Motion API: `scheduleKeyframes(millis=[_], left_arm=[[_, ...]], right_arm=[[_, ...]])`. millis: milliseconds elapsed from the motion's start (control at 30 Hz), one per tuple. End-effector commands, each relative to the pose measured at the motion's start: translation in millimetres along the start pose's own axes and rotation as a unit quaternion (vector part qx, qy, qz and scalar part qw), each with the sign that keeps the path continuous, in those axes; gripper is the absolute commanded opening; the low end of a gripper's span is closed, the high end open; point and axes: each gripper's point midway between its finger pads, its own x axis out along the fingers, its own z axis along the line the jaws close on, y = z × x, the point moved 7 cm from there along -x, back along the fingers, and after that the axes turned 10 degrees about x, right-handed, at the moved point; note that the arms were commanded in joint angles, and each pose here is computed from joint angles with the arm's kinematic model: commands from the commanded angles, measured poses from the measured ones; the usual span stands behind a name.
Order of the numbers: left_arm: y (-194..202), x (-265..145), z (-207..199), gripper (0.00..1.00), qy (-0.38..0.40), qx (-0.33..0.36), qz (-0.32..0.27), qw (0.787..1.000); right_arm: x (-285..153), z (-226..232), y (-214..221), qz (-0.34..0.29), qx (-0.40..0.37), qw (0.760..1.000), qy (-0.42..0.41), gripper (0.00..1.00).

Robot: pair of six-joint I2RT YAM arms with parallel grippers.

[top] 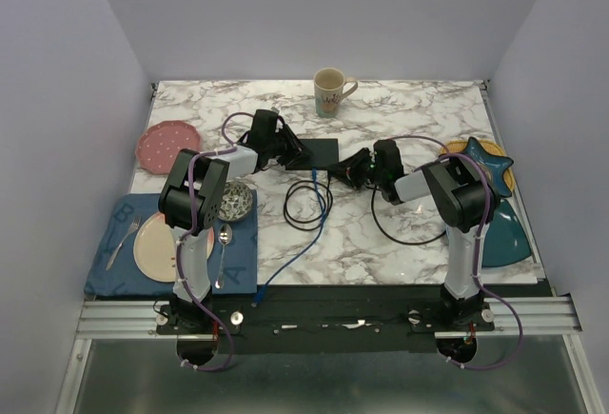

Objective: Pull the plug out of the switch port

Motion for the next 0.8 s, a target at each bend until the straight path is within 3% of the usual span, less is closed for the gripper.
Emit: scheduleKeyframes(millis=[0,300,500,767], left_arm=[[25.2,0.0,34.4,0.38,-0.071,-0.016,0.043,0.996],[24.0,-0.9,32.8,0.38,-0.069,-0.015,0.041,0.997],[24.6,-0.2,33.7,0.38,-0.07,-0.017,0.042,0.997],[27.0,-4.5,31.2,0.38,-0.065,-0.018,0.044,0.997]], right_arm=[[2.4,-14.5,-7.4,-0.04,0.013,0.998,0.036,0.25],[2.3,-13.7,-7.6,-0.04,0.005,0.998,0.038,0.15],[1.2,-13.8,-7.3,-0.036,-0.016,0.998,0.042,0.19],[0.2,-13.4,-7.1,-0.035,-0.029,0.998,0.04,0.01]])
